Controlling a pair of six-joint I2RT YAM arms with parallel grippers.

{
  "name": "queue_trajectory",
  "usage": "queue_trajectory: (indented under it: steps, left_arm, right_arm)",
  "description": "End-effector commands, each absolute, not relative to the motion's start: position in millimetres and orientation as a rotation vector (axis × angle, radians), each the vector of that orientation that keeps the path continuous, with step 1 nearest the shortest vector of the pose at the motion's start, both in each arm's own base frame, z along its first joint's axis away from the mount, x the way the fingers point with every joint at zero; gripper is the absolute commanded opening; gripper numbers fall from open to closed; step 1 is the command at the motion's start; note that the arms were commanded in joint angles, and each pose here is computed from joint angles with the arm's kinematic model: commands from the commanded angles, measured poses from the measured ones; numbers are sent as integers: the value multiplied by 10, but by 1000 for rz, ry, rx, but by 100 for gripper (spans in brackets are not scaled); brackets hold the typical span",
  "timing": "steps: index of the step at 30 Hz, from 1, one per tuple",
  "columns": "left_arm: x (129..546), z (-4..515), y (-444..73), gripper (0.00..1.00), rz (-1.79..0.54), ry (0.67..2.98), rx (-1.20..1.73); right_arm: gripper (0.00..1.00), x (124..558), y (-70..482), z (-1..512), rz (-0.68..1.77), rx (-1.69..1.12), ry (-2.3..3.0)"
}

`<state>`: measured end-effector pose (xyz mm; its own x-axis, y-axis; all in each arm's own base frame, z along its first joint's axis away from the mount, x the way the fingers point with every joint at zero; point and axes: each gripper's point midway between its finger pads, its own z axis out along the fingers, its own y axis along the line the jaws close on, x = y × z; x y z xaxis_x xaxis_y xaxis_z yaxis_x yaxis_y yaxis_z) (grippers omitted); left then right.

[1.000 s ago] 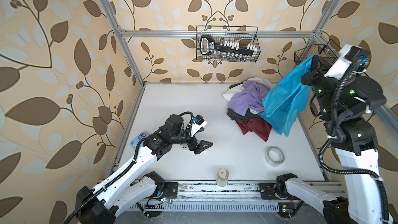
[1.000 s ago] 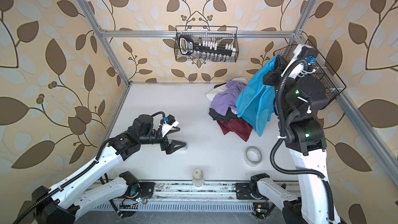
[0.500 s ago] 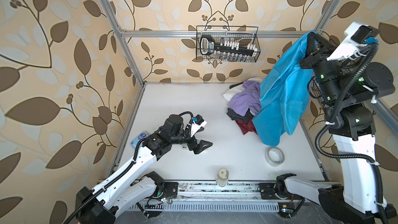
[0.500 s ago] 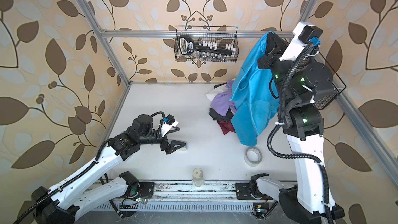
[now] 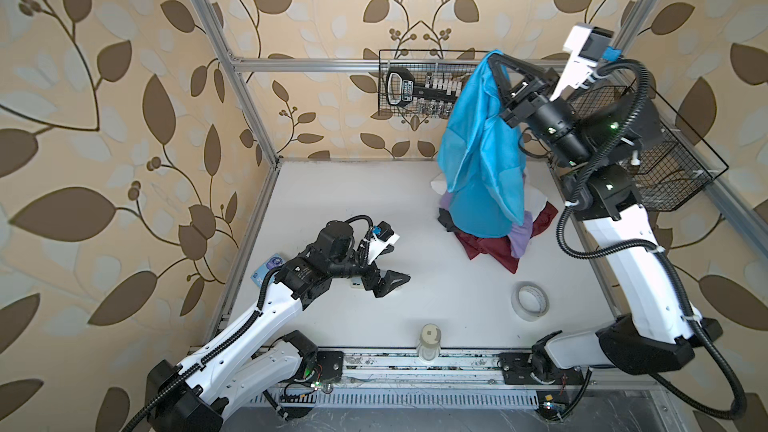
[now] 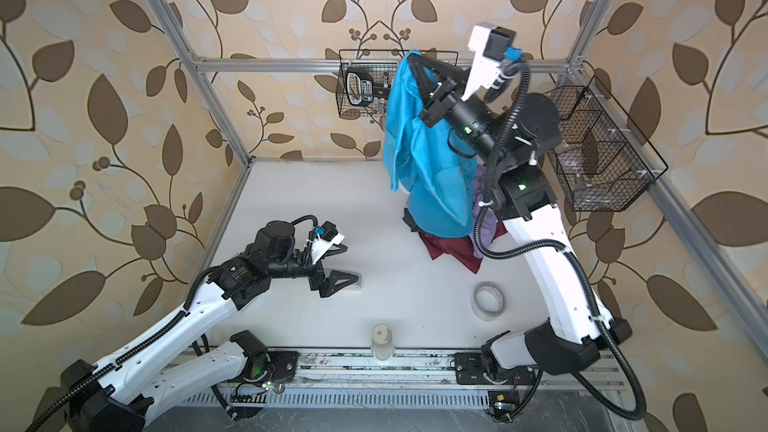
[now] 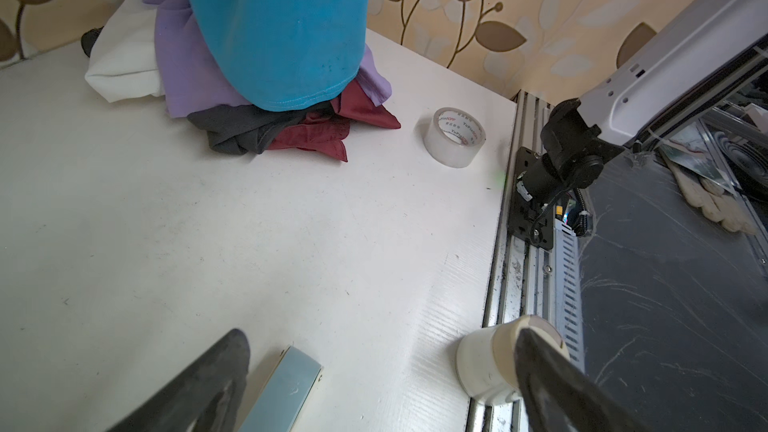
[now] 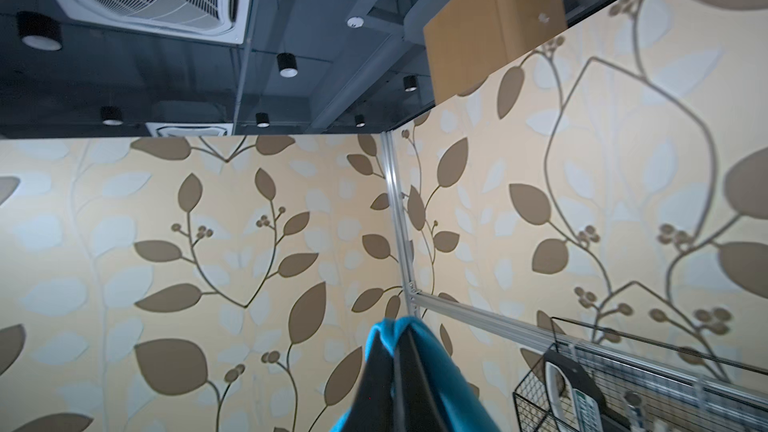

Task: Pick out a specific cloth from the pile
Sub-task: 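Swing the held turquoise cloth over the open table and lower it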

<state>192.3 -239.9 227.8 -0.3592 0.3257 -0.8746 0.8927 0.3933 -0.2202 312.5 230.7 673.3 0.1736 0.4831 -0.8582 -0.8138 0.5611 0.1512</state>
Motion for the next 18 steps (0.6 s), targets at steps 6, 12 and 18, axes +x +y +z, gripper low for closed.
queue_trajectory:
  steps: [6,12,18]
  left_arm:
    - [1858,2316,-2421,99,-934,1823,1094]
    - [1851,2300,-2410,99,-922,1818,1102]
    - [1862,2290,-2395,99,-905,1819,1101]
  right_arm:
    - [0,3579,3011,6681,1014,-487,988]
    - [0,3985,3322,6482,1052,-502,940]
    - [0,4376,3639,5949,1124,-516,1002]
